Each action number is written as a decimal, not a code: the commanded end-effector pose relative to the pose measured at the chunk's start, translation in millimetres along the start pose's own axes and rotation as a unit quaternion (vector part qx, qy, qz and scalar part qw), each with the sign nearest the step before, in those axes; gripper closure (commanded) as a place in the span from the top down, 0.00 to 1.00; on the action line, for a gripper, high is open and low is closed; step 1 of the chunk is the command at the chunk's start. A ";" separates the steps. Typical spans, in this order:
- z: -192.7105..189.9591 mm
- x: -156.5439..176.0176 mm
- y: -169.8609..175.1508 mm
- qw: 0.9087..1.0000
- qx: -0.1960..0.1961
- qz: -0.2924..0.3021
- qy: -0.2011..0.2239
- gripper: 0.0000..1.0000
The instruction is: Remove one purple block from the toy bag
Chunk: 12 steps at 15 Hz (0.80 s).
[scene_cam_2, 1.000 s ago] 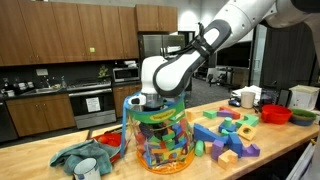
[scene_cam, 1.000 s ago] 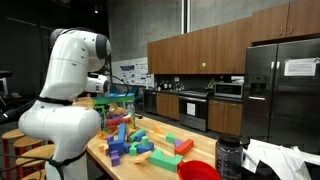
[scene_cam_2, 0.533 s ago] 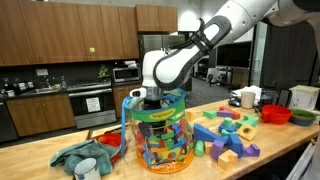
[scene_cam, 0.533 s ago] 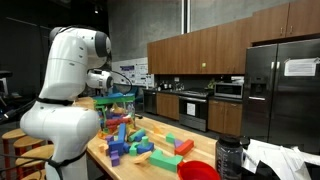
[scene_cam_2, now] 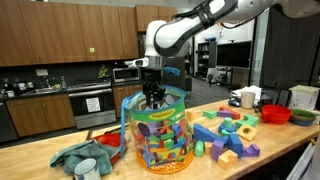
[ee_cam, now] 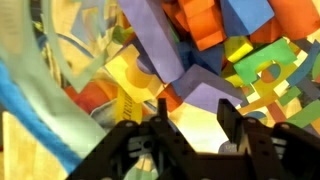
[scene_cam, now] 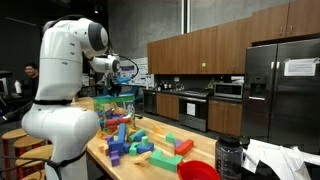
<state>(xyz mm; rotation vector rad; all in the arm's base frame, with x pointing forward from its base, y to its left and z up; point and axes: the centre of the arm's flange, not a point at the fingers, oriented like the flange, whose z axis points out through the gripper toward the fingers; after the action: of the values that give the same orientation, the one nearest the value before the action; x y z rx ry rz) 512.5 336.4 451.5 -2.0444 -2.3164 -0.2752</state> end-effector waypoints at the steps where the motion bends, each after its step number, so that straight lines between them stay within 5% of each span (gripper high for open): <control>1: -49.9 -18.2 14.8 0.999 -0.026 -0.013 -0.019 0.30; 5: -70.8 -26.8 13.9 0.999 -0.047 0.005 -0.021 0.32; 6: -70.3 -24.6 10.4 0.999 -0.047 0.010 -0.016 0.79; 7: -66.9 -20.8 5.8 0.999 -0.043 0.015 -0.010 0.75; 8: -64.0 -21.6 18.9 0.999 -0.042 0.007 -0.013 0.50; 12: -60.5 -16.0 15.0 0.999 -0.038 0.009 -0.013 0.73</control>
<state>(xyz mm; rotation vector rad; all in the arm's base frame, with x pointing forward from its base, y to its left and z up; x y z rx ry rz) 524.1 312.9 510.2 -2.1146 -2.3353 -0.3444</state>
